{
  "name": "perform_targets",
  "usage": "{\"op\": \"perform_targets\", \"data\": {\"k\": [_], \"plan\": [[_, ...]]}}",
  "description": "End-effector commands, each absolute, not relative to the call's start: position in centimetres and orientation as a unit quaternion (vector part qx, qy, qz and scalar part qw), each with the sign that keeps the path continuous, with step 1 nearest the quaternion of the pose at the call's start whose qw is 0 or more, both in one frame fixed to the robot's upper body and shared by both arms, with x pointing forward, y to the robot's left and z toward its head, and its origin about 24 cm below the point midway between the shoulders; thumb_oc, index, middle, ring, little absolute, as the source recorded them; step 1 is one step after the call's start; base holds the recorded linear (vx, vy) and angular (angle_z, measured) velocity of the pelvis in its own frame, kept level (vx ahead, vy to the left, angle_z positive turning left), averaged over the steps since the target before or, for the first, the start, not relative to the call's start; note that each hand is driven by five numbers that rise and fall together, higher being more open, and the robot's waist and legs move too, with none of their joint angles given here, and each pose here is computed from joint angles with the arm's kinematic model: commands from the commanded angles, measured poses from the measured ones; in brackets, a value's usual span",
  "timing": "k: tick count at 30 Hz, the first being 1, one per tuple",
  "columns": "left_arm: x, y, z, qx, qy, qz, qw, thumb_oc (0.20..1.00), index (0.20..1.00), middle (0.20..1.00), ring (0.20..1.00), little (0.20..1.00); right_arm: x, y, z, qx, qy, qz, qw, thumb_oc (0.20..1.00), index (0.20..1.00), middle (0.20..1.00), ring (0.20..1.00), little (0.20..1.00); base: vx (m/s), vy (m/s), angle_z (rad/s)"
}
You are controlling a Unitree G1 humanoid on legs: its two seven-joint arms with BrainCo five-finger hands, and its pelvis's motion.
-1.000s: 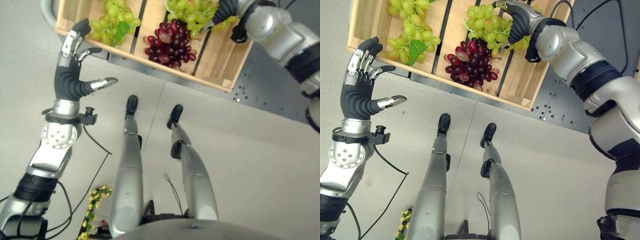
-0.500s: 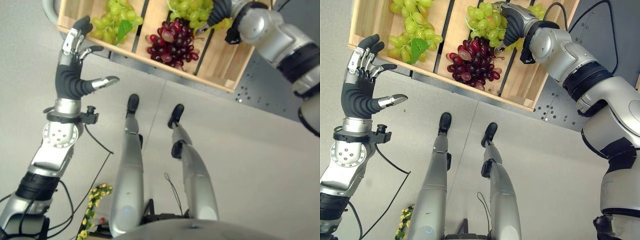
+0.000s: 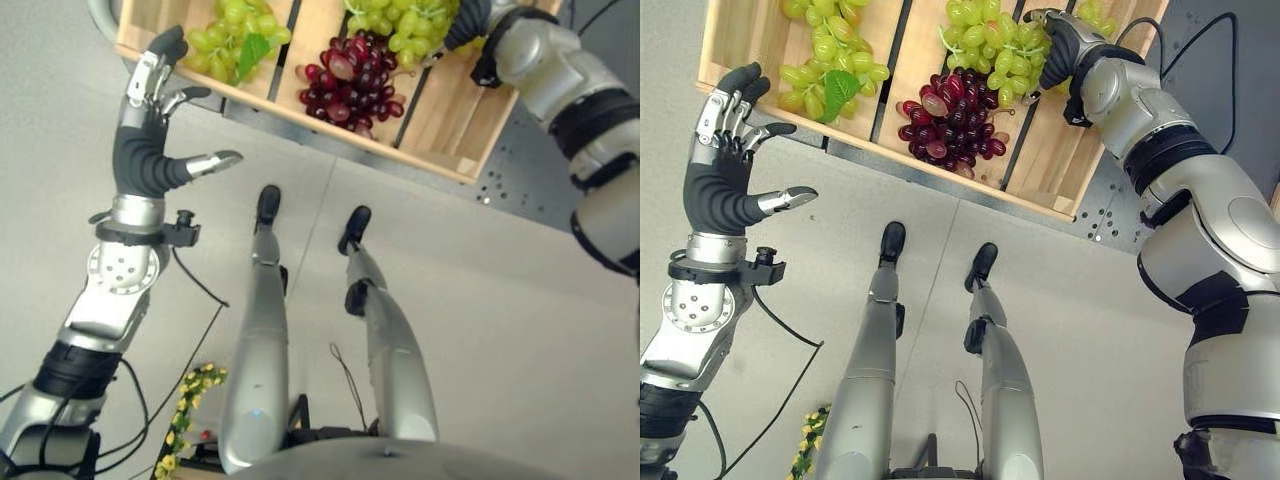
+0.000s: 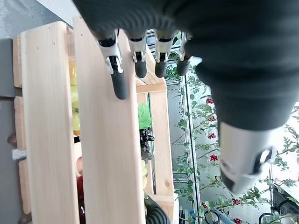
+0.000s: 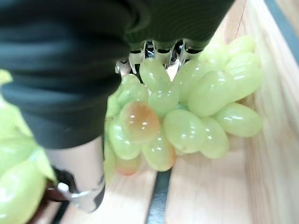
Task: Pick up the fruits from the basket on one side to the basket on the other side
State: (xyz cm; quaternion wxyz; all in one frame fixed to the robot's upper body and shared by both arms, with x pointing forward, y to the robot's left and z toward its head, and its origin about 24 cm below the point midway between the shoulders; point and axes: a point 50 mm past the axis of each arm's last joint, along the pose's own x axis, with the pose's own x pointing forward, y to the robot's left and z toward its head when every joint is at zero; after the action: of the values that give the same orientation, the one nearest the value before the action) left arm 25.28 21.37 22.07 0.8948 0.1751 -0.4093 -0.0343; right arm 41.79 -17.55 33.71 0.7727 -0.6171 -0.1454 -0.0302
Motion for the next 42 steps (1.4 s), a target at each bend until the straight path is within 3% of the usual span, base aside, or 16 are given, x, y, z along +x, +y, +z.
{"op": "perform_targets", "data": {"k": [1, 19, 20, 42], "plan": [[25.5, 22.8, 16.4, 0.169, -0.267, -0.009, 0.949, 1.0, 1.0, 1.0, 1.0, 1.0, 40.8, -21.9, 36.8, -0.643, -0.1, -0.141, 0.746, 1.0, 1.0, 1.0, 1.0, 1.0, 0.0, 0.0, 0.0], [25.7, 22.6, 16.3, 0.168, -0.264, -0.007, 0.95, 1.0, 1.0, 1.0, 1.0, 1.0, 41.3, -19.9, 36.2, -0.653, -0.116, -0.115, 0.739, 1.0, 1.0, 1.0, 1.0, 1.0, 0.0, 0.0, 0.0], [25.6, 22.6, 16.3, 0.171, -0.265, -0.006, 0.949, 1.0, 1.0, 1.0, 1.0, 1.0, 41.4, -19.5, 36.0, -0.655, -0.115, -0.103, 0.74, 0.213, 0.213, 0.213, 0.213, 0.213, 0.0, 0.0, 0.0], [25.7, 22.5, 16.8, 0.168, -0.271, -0.008, 0.948, 1.0, 1.0, 1.0, 1.0, 1.0, 41.9, -16.5, 35.0, -0.669, -0.122, -0.056, 0.731, 0.2, 0.2, 0.2, 0.2, 0.2, 0.0, 0.0, 0.0]]}}
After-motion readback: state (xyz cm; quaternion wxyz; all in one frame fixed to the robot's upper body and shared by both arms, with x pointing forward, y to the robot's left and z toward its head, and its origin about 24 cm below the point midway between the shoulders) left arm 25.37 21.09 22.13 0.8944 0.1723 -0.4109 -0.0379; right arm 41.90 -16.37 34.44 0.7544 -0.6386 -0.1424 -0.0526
